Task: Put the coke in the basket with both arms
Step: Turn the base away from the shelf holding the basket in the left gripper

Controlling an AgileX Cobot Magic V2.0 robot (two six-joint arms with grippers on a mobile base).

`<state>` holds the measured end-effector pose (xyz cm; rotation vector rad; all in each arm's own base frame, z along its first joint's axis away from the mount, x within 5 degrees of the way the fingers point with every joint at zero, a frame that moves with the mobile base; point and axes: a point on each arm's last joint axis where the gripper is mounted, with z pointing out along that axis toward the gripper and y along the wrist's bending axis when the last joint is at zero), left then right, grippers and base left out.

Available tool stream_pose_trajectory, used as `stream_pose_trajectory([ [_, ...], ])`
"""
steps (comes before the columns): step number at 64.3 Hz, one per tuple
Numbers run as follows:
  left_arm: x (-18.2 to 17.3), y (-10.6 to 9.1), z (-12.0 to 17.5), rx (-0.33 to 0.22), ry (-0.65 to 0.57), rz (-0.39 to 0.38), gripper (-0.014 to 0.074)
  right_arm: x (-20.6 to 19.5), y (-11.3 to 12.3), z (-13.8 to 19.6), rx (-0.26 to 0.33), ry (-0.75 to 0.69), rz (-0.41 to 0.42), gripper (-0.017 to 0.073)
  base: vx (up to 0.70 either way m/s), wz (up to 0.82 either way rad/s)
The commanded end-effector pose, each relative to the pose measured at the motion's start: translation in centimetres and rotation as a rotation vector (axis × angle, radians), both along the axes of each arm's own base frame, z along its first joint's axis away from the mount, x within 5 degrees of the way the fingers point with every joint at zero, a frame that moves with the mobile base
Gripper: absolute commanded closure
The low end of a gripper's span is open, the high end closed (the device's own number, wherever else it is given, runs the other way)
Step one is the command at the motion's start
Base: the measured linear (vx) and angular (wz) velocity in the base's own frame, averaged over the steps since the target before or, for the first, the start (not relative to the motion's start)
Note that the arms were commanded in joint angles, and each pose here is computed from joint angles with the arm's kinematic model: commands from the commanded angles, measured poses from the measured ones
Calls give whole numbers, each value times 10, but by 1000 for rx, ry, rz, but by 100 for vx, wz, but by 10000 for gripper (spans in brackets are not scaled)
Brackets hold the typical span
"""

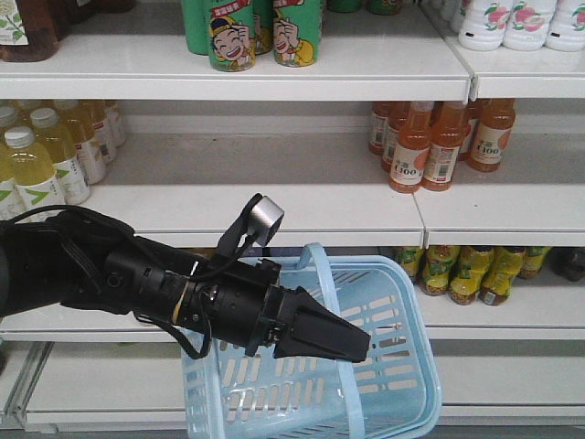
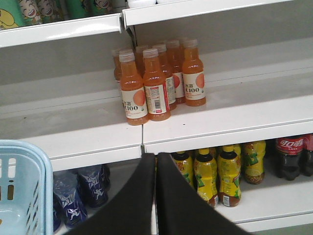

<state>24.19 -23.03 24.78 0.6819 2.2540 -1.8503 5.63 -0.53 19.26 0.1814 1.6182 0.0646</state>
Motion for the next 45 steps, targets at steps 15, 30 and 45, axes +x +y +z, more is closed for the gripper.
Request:
stream_pose_trajectory([
  [15, -16, 2, 37, -196, 14, -131, 600, 0, 1, 1, -20, -59, 14, 565, -2, -22],
  [30, -16, 2, 37, -196, 14, -131, 600, 0, 1, 1, -20, -59, 14, 565, -2, -43],
  [45, -16, 2, 37, -196, 14, -131, 600, 0, 1, 1, -20, -59, 14, 565, -2, -57],
])
